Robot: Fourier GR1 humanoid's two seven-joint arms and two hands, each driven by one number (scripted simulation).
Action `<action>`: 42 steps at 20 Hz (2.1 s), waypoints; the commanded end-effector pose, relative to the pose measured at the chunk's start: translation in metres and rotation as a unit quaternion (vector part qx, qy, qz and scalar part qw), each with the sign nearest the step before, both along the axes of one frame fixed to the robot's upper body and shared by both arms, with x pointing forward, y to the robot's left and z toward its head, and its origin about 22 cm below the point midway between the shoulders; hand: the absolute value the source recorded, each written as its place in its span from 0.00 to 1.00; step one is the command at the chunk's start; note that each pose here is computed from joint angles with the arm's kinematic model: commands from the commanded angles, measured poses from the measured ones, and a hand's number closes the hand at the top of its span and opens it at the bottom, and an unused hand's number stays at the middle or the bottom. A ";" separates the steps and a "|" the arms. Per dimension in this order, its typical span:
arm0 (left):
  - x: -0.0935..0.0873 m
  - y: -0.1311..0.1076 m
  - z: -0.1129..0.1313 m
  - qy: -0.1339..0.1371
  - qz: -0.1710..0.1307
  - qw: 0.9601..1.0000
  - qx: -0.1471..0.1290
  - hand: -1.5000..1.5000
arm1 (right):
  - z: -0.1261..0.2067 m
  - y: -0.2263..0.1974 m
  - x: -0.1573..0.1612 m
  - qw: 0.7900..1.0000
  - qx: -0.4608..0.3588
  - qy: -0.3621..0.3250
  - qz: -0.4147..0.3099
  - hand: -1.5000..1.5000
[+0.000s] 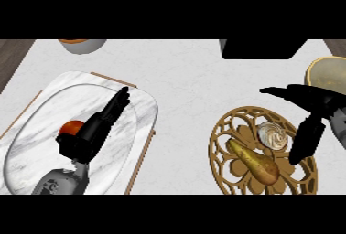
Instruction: Pick the cupcake from the placemat and place it in the bowl
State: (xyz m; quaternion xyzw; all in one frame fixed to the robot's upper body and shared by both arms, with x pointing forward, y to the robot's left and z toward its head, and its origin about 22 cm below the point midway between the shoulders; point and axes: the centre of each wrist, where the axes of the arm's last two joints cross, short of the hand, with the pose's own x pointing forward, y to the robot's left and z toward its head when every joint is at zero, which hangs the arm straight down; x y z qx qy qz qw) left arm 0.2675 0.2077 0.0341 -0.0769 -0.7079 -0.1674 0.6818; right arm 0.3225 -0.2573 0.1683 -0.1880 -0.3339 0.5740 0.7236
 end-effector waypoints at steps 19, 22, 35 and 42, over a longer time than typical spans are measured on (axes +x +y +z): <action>0.002 0.002 0.004 0.004 -0.005 1.000 0.006 0.50 | -0.044 0.010 -0.054 0.991 -0.086 -0.104 -0.016 0.00; 0.000 0.001 -0.001 0.001 0.002 1.000 0.000 0.50 | -0.055 0.008 -0.044 0.990 -0.095 -0.101 -0.035 0.00; -0.006 -0.011 -0.008 0.003 0.000 1.000 0.007 0.50 | -0.084 -0.031 -0.009 0.993 -0.079 -0.075 -0.034 0.00; -0.008 0.000 -0.007 0.003 0.003 1.000 -0.002 0.50 | -0.097 -0.006 -0.009 0.990 -0.057 -0.131 0.001 1.00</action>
